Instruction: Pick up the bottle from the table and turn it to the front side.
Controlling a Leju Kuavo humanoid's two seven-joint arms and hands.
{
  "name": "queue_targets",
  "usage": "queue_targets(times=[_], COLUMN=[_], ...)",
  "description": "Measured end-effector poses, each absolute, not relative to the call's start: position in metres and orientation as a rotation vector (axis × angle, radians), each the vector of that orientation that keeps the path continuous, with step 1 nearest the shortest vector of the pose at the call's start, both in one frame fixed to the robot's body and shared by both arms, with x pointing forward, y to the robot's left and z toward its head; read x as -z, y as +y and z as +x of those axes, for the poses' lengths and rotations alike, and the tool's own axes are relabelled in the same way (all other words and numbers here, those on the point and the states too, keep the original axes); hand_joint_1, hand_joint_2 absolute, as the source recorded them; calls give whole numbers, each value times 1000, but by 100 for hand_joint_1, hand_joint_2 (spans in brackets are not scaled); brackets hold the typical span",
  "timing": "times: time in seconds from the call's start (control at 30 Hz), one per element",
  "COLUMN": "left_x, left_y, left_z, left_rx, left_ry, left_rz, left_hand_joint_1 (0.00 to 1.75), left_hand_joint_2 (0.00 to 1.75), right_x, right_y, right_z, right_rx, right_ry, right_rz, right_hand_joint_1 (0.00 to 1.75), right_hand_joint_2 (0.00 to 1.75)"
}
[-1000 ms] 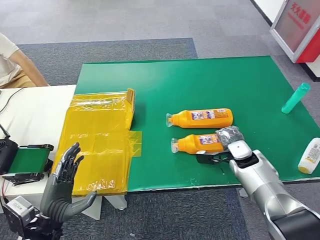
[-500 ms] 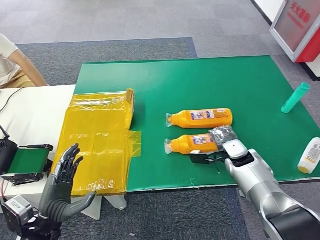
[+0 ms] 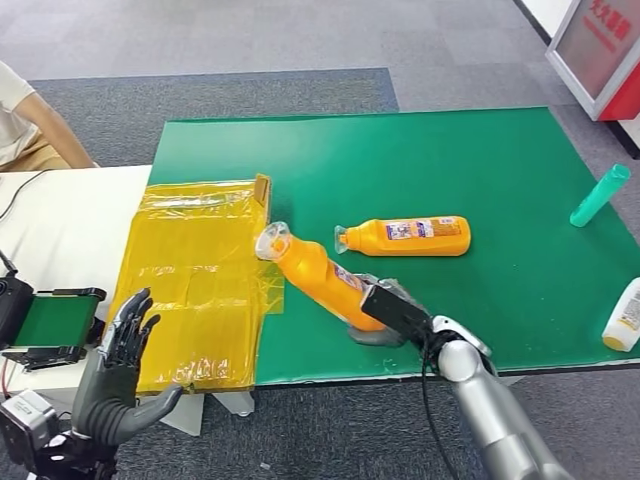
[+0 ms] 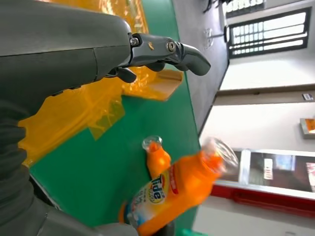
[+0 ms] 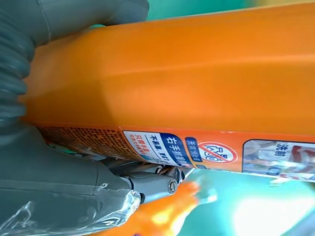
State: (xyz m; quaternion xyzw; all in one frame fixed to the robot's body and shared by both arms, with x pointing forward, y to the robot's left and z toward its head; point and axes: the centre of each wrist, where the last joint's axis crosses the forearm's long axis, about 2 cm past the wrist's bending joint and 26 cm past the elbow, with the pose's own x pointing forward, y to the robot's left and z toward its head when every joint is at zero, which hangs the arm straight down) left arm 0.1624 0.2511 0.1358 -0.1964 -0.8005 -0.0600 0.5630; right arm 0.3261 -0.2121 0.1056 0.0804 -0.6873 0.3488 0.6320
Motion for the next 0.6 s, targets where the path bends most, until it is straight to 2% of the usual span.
queue_targets(times=[0.1,0.47,0.6], left_x=[-139,-158,-164], left_y=[252,252,246], left_z=[165,186,194], left_rx=[69,64,11], left_ry=[-1890,-1979,-1936], left_rz=[-543,-508,-598], left_hand_joint_1=[0,0,0], left_hand_joint_2=[175,175,175], right_x=[-110,-122,-128], right_y=[-207,-189,-174], right_z=[308,282,272], right_rx=[-694,-632,-574], right_ry=[-1630,-1715,-1760], right_rz=[297,397,448], right_hand_joint_1=[175,175,175], right_hand_joint_2=[175,175,175])
